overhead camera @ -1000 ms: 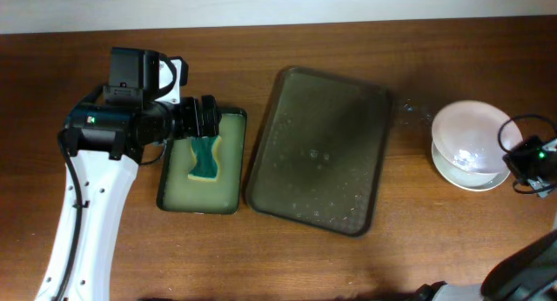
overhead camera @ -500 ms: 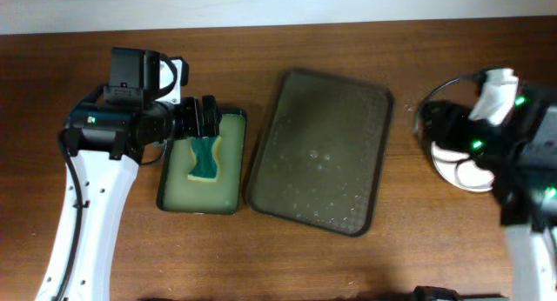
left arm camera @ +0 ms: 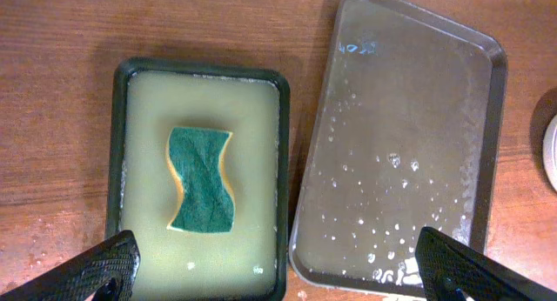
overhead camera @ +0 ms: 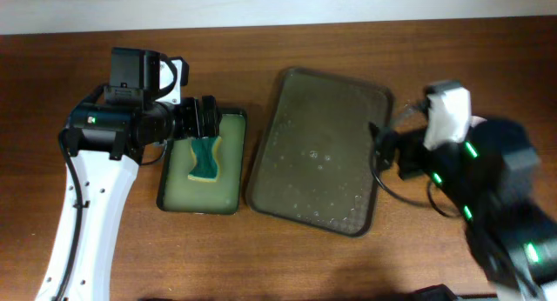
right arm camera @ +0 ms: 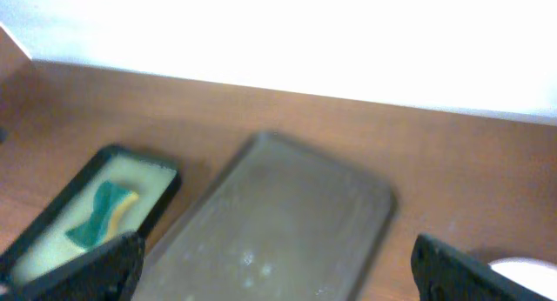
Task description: Clean dirty plates on tray and stack at the side
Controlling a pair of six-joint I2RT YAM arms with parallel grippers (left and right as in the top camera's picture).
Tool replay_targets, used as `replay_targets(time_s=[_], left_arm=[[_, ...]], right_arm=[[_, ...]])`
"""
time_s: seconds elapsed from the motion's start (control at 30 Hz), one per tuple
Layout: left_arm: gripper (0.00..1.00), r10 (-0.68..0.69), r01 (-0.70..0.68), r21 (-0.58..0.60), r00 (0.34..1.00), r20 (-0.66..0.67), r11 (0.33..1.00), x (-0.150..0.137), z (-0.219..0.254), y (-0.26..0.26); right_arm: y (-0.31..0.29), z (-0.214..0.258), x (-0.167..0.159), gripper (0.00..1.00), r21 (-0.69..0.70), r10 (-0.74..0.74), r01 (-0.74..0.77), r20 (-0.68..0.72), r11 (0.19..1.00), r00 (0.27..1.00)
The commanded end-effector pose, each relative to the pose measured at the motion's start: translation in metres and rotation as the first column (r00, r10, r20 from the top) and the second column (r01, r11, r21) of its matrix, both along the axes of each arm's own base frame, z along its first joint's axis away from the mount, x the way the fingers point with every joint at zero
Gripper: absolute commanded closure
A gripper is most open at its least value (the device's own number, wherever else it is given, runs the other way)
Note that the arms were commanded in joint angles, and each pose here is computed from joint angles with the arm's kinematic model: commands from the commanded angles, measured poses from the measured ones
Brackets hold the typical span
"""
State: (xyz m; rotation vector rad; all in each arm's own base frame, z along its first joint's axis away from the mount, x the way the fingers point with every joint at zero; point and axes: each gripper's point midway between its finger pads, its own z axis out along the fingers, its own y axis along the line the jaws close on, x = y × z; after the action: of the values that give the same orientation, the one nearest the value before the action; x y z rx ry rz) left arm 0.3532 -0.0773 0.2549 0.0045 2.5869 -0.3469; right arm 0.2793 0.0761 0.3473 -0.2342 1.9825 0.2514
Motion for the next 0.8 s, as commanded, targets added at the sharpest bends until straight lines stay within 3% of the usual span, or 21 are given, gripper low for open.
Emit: replay_targets(time_s=[0.0,0.1,0.27,0.43,0.77], left_arm=[[0.01,-0.003,0.004,-0.007,1.0,0.013,1.0,-0.001,0.005,0.0],[0.01,-0.003,0.004,-0.007,1.0,0.013,1.0,-0.001,0.005,0.0],[0.01,-0.003,0.004,-0.007,1.0,0.013,1.0,-0.001,0.005,0.0],[0.0,-0.003,0.003,-0.007,1.0,0.014,1.0,-0.001,0.005,0.0],[0.0,-0.003,0.003,-0.007,1.0,0.013,1.0,-0.001,0.005,0.0]], right_arm=[[-0.026,-0.029,-0.033,0.02,-0.126,-0.026,0.036,0.08,0.991,0.996],[-0.043,-0.084,-0.057,0.02,-0.122,-0.086,0.099,0.11,0.988,0.99],[-0.042,-0.15,-0.045,0.02,0.032,-0.139,0.135,0.275,0.99,0.951],[-0.038,-0.178,-0.036,0.02,0.061,-0.132,0.117,0.382,0.991,0.915],[-0.039,-0.191,-0.036,0.02,0.049,-0.13,0.121,0.336,0.991,0.933]])
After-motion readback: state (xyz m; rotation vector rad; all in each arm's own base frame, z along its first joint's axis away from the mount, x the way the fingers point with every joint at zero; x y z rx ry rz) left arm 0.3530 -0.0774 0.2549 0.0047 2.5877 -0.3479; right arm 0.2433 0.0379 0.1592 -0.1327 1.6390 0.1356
